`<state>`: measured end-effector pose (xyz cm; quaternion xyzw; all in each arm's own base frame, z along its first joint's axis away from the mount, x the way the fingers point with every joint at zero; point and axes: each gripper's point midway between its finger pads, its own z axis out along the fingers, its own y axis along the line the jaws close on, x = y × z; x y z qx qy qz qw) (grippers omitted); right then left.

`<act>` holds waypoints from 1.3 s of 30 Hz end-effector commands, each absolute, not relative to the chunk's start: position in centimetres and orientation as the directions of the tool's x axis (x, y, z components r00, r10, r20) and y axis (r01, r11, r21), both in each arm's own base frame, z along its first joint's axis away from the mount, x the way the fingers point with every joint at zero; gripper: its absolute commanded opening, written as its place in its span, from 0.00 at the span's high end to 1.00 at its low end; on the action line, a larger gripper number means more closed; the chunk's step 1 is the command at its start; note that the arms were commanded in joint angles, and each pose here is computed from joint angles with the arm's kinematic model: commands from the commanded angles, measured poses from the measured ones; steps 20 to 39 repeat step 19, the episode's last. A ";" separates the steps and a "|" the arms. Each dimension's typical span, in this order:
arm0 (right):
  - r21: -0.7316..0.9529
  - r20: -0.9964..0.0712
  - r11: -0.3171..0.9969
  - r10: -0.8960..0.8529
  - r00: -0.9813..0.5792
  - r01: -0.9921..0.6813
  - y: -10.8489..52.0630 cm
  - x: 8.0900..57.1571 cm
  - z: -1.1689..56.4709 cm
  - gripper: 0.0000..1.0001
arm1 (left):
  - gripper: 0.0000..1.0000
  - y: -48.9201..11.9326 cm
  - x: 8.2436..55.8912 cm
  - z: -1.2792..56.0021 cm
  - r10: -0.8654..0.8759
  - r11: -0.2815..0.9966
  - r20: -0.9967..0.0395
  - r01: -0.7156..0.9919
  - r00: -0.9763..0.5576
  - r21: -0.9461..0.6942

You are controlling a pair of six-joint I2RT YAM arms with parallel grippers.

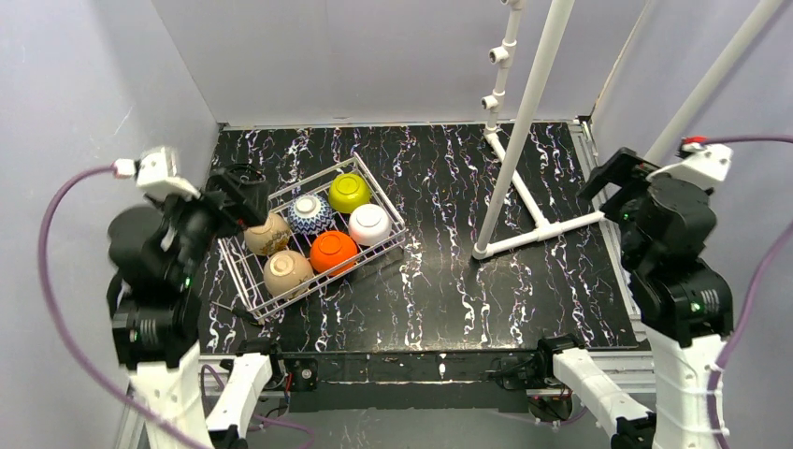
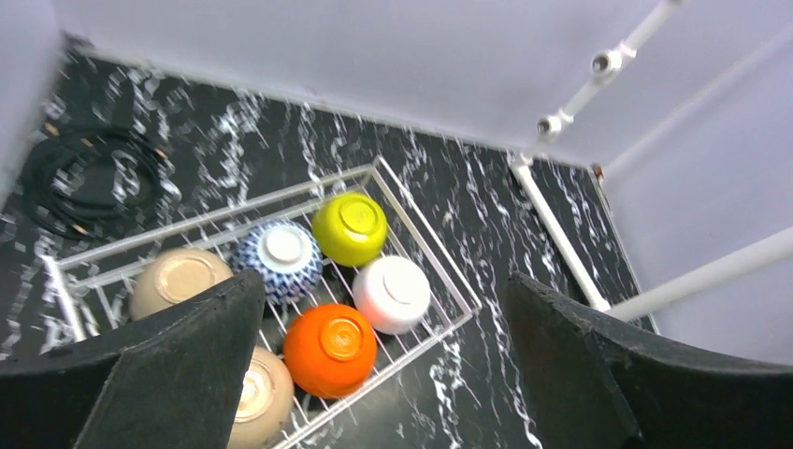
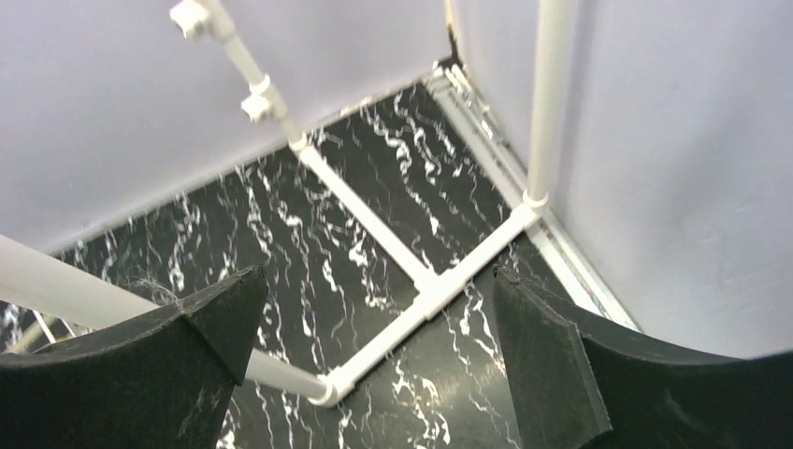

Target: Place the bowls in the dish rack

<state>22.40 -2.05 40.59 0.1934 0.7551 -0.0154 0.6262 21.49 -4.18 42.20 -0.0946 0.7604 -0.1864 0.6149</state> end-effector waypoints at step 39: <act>0.279 -0.956 0.886 0.292 0.023 0.370 -4.3 19.9 43.9 0.01 | 0.02 3.6 13.9 40.7 -0.211 0.941 -0.976 -0.279 -0.046 -0.190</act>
